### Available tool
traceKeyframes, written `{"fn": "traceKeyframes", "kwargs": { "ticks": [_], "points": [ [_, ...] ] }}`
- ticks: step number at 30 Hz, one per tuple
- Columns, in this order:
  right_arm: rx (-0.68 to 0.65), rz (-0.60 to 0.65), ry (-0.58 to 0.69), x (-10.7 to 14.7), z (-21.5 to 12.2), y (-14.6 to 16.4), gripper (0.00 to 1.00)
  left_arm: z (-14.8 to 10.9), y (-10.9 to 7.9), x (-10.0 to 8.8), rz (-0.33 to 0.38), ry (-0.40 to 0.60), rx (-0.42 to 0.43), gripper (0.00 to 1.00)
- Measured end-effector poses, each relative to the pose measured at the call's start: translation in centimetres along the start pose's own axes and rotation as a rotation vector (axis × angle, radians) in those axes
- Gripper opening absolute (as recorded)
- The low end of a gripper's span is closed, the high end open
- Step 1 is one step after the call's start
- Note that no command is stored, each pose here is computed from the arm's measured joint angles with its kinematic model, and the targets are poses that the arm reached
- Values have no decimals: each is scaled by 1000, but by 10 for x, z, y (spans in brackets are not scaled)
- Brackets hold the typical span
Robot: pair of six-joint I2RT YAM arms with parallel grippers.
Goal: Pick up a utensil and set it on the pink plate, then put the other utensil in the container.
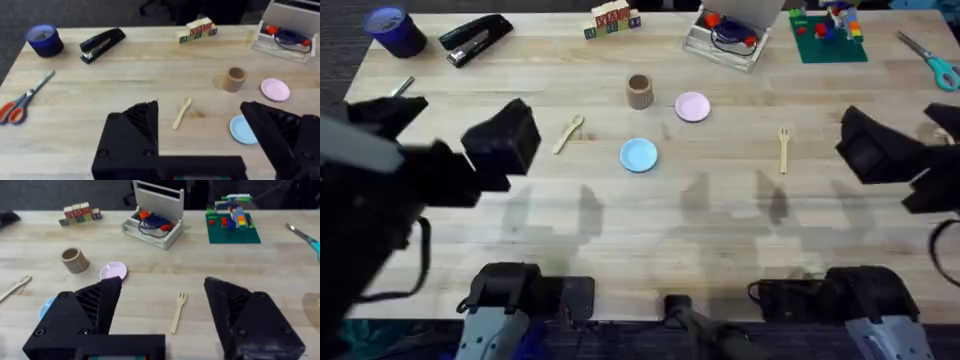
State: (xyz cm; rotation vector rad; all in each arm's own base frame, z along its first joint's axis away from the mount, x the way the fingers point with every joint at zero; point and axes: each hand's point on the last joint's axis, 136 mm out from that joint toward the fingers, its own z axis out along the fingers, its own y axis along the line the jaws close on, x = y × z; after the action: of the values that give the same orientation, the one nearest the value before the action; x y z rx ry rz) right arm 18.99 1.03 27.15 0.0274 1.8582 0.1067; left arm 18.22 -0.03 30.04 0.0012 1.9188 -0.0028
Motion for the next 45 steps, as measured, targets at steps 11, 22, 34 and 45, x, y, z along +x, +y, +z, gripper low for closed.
{"fn": "traceKeyframes", "kwargs": {
  "ticks": [11, 22, 34, 45],
  "points": [
    [18, 14, 237, -17, 0, 1, 996, 19, 0, -11, -2, 328, 1, 993],
    [38, 29, 505, -17, 9, 1, 996, 43, -2, -18, -8, 557, 16, 992],
    [42, 32, 562, -19, 24, 0, 995, 62, -8, -8, -19, 673, 50, 993],
    [40, 30, 528, -26, 28, 0, 996, 82, -8, 10, 44, 782, 78, 993]
  ]
}}
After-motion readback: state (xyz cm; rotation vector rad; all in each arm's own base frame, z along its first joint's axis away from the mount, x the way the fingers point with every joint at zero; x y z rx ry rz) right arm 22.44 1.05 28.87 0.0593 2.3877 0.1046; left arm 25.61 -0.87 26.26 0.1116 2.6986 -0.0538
